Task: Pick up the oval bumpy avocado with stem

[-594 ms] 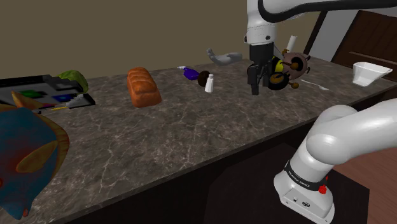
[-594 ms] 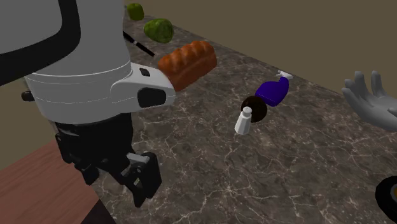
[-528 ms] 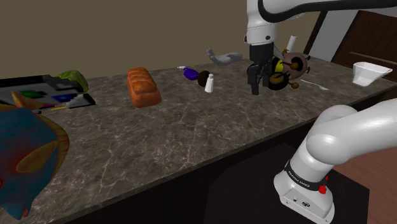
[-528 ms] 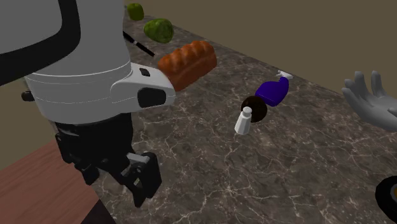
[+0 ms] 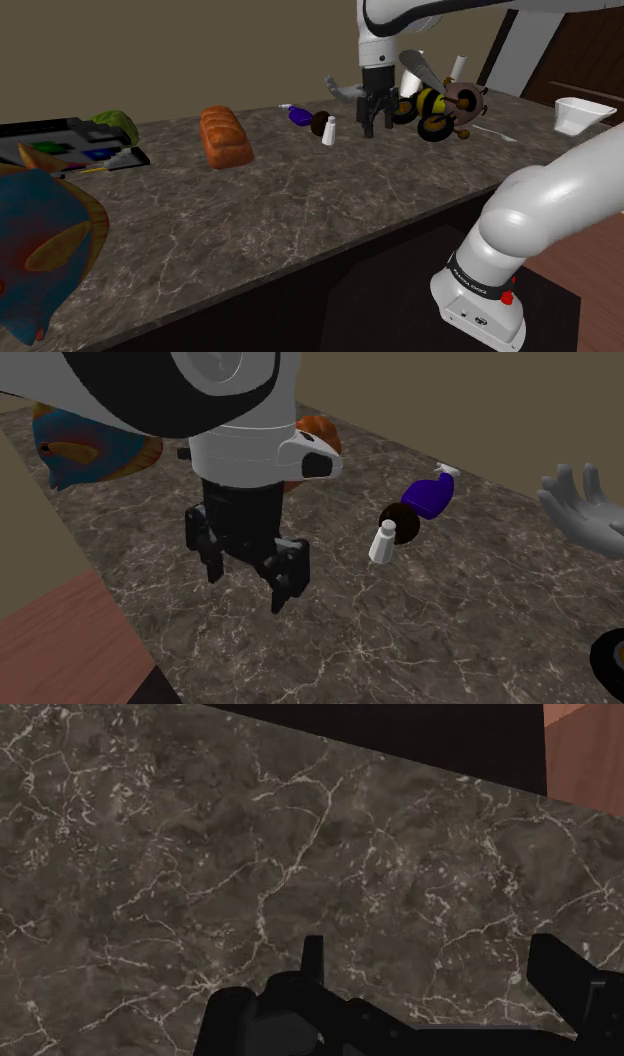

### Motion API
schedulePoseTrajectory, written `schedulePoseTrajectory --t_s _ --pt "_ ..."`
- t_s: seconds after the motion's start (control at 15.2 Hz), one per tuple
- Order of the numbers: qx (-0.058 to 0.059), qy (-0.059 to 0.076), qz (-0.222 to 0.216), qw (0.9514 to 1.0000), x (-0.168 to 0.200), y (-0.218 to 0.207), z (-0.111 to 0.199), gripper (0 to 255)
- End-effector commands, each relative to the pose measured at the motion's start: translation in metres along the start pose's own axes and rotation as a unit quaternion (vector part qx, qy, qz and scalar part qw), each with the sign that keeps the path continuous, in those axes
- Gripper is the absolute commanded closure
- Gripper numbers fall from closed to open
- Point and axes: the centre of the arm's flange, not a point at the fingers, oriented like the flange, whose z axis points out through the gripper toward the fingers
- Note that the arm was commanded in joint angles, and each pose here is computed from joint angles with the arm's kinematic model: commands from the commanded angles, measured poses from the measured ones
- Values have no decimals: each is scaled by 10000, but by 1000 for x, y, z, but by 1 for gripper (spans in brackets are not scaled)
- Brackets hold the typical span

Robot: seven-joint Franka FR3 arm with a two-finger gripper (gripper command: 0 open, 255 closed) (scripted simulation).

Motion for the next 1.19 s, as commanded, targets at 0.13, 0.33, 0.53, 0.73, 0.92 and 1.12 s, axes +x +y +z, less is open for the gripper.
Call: schedulePoseTrajectory --t_s 0.13,0.33,0.53,0.73,0.92,1.12 --pt "81 19 263 9996 50 17 -5 0" --pt "142 31 456 9989 87 30 -9 0" --pt "203 43 650 9977 124 44 -13 0" --pt "264 55 843 9961 160 59 -17 0" --pt "324 67 1035 9941 196 76 -21 0" --pt "385 79 1228 9917 231 95 -24 0"
